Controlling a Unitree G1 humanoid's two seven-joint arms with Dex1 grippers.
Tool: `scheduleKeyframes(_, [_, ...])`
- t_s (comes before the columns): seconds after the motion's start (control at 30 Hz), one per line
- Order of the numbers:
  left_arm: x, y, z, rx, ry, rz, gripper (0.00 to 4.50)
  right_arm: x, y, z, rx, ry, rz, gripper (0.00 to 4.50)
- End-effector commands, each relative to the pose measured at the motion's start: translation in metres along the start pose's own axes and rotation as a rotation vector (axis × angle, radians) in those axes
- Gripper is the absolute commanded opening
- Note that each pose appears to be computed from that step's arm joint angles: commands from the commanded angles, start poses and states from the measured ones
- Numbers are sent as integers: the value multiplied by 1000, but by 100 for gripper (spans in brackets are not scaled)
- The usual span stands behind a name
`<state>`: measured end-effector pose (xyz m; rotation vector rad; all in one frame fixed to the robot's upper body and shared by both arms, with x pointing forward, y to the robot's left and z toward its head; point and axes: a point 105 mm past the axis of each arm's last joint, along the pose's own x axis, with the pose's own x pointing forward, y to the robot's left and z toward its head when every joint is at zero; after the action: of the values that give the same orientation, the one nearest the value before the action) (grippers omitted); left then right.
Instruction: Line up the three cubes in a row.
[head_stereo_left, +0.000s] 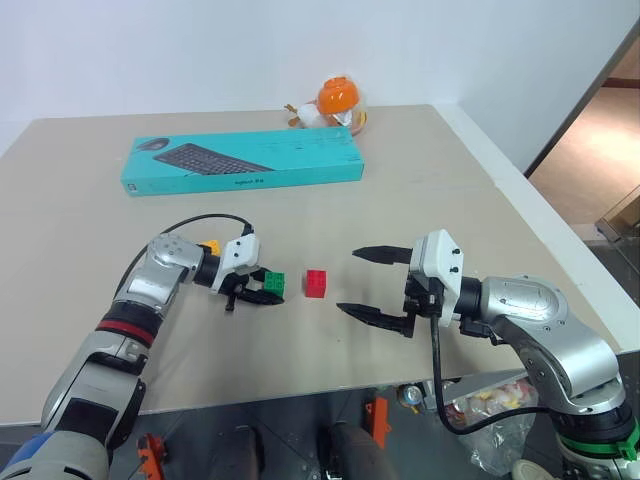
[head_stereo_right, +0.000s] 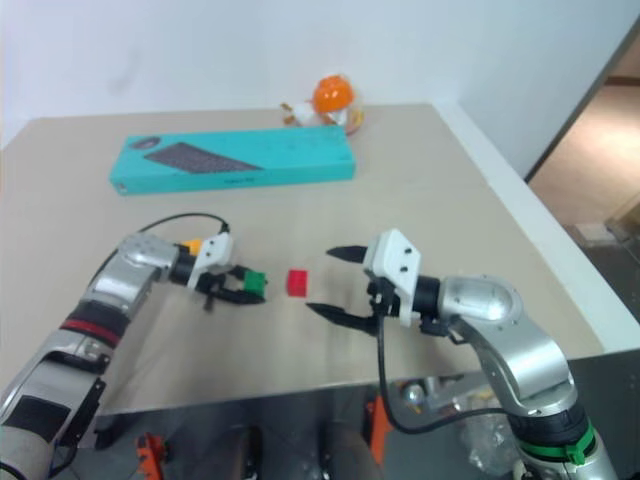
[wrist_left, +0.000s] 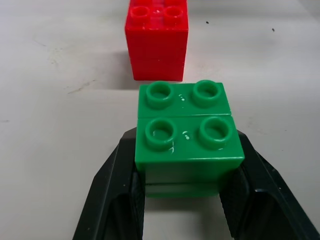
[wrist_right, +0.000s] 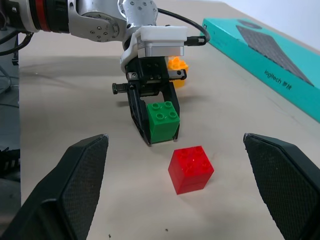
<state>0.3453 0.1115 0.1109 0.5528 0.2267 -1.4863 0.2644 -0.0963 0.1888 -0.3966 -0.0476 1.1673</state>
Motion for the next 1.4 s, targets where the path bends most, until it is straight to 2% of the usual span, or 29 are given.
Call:
scheduleKeyframes(0.03, [-1,3,3,72,23,11,135,-4,0,13,-46,-29,-10,450])
scheduleKeyframes(0.53, [-5,2,-5,25,52,39,135,0,-5,11,-41,-30,2,450])
scheduleKeyframes(0.6, [-6,1,-5,22,58,43,240,0,-5,10,-38,-30,5,450])
scheduleKeyframes(0.8, [-12,-1,3,33,51,57,447,1,-5,8,-28,-32,11,450])
scheduleKeyframes(0.97, [-27,-6,21,63,50,73,447,2,-5,9,-24,-41,17,450])
scheduleKeyframes(1.13, [-53,-9,44,-38,-3,170,447,5,-10,22,23,-106,25,450])
scheduleKeyframes(1.3, [-85,4,65,-201,-153,427,447,6,-14,24,39,-123,33,450])
scheduleKeyframes(1.4, [-101,15,62,-256,-210,642,447,9,-15,20,36,-116,44,450])
